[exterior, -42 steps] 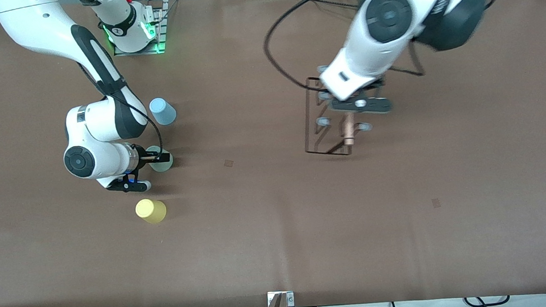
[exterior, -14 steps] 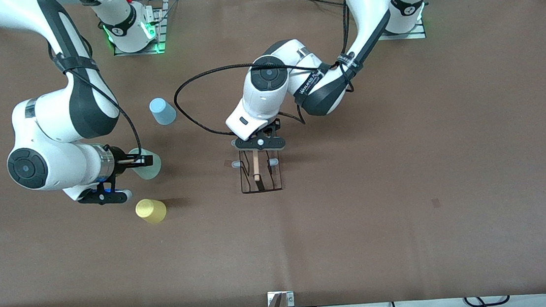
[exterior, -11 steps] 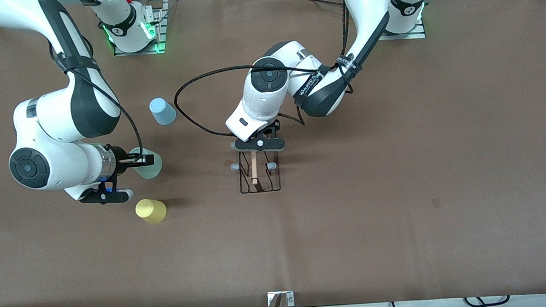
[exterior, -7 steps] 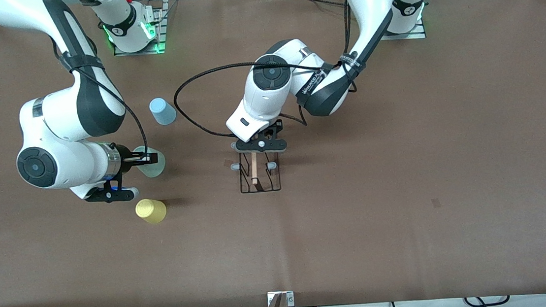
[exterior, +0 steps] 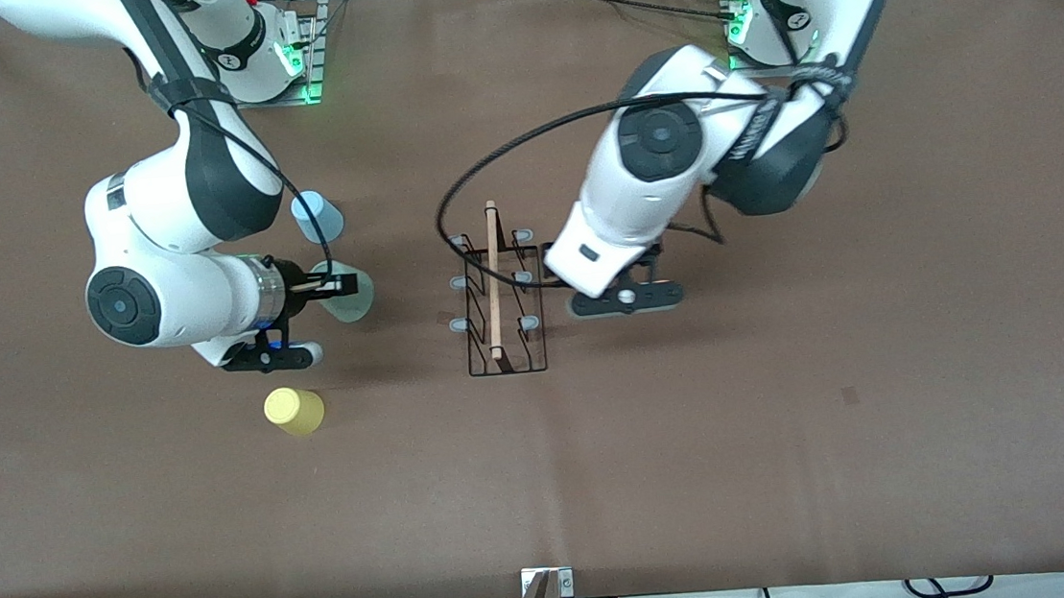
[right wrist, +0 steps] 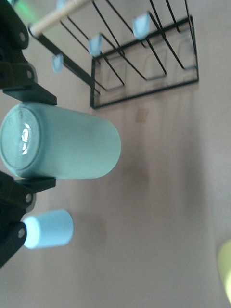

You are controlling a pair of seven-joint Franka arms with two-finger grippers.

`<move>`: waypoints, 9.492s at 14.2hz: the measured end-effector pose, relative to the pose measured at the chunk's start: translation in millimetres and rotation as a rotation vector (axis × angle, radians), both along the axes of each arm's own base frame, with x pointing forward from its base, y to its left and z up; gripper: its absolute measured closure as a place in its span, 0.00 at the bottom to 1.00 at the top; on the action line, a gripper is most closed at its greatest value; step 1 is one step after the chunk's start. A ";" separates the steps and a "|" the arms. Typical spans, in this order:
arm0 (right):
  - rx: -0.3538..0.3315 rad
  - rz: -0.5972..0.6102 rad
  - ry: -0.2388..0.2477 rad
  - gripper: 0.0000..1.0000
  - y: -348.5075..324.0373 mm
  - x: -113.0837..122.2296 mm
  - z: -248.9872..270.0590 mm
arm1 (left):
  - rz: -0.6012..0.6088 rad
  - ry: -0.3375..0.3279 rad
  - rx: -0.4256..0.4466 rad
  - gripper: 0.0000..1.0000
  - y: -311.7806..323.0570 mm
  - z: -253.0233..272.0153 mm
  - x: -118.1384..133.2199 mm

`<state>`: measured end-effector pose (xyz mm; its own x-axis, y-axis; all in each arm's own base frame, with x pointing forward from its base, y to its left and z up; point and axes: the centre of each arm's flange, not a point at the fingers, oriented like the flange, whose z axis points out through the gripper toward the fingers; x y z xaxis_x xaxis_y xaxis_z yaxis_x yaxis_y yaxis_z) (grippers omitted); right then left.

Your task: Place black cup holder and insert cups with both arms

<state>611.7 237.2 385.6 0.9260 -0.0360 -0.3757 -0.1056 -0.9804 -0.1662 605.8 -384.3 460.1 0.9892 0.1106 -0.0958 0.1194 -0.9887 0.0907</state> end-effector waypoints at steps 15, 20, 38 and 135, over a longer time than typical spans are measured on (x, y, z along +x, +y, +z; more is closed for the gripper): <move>-0.099 -0.094 0.016 0.35 151.0 -62.9 -15.7 | 0.027 0.147 0.126 0.00 281.4 90.4 21.0; -0.106 -0.082 0.022 0.35 162.1 -66.8 -33.9 | -0.094 0.001 0.150 0.00 354.6 206.0 -50.6; -0.300 -0.339 -0.356 0.00 -29.4 87.3 -47.2 | -0.034 0.076 0.092 0.00 388.6 164.5 -68.0; -0.198 -0.002 -0.371 0.00 -283.2 -6.6 169.8 | 0.013 0.023 0.092 0.00 414.9 174.6 -59.6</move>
